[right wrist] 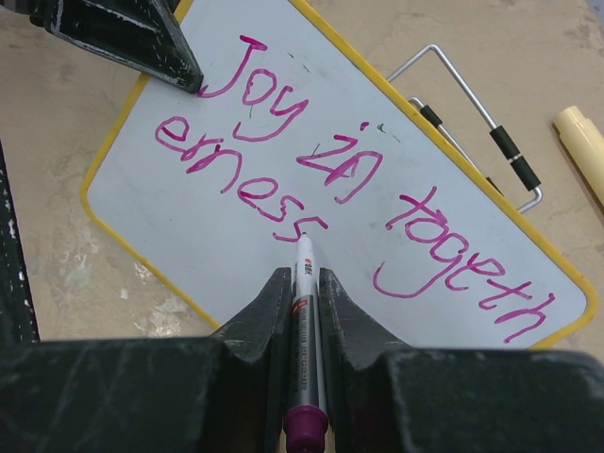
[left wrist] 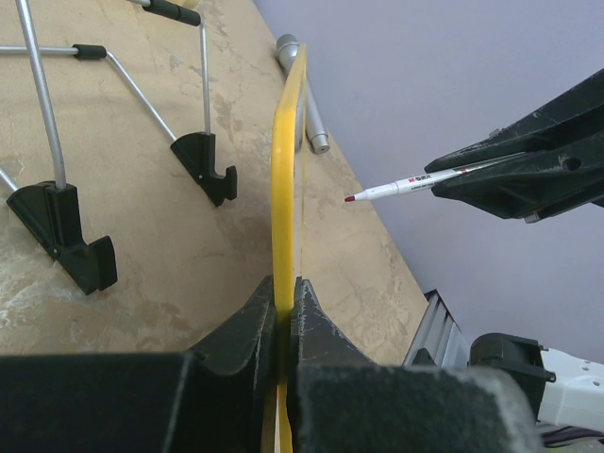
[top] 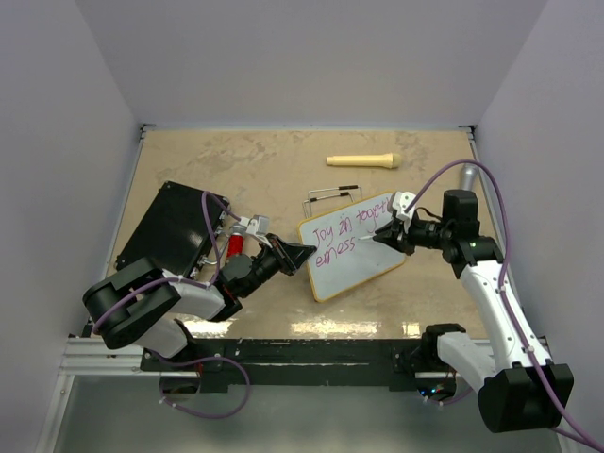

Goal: Write a sentence on the whiteboard

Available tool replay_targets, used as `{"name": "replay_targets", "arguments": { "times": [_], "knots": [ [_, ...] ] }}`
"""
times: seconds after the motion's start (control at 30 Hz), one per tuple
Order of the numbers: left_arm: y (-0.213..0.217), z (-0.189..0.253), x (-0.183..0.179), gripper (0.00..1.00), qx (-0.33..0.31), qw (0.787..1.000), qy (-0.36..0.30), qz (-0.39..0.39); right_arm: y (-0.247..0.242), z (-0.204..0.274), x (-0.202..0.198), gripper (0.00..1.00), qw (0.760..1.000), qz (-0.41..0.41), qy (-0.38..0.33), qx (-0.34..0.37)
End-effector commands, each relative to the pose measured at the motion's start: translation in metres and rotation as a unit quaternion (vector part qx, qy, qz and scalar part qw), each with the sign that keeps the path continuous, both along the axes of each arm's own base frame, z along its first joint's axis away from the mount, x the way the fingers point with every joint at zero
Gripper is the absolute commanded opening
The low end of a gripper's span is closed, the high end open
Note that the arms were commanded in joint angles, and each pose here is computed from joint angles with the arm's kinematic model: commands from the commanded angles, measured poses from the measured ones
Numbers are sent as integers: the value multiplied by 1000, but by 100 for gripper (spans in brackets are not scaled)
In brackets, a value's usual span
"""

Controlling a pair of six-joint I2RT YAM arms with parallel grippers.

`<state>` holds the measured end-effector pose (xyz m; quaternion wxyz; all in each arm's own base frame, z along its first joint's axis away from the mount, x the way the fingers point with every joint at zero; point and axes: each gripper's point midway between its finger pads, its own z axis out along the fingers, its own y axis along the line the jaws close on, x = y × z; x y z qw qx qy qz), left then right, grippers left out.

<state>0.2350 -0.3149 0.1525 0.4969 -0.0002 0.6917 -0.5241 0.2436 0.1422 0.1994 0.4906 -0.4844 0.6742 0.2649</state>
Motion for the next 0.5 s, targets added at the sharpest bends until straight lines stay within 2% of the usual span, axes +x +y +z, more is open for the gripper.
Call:
{"name": "replay_targets", "arguments": {
  "times": [0.0,0.47],
  "knots": [
    [-2,42,3,0,-56,997,-50,4,3,23,0,0,999,15,-33,10],
    [0,48,4,0,-59,997,-56,8,5,29,-4,0,999,26,-34,12]
  ]
}}
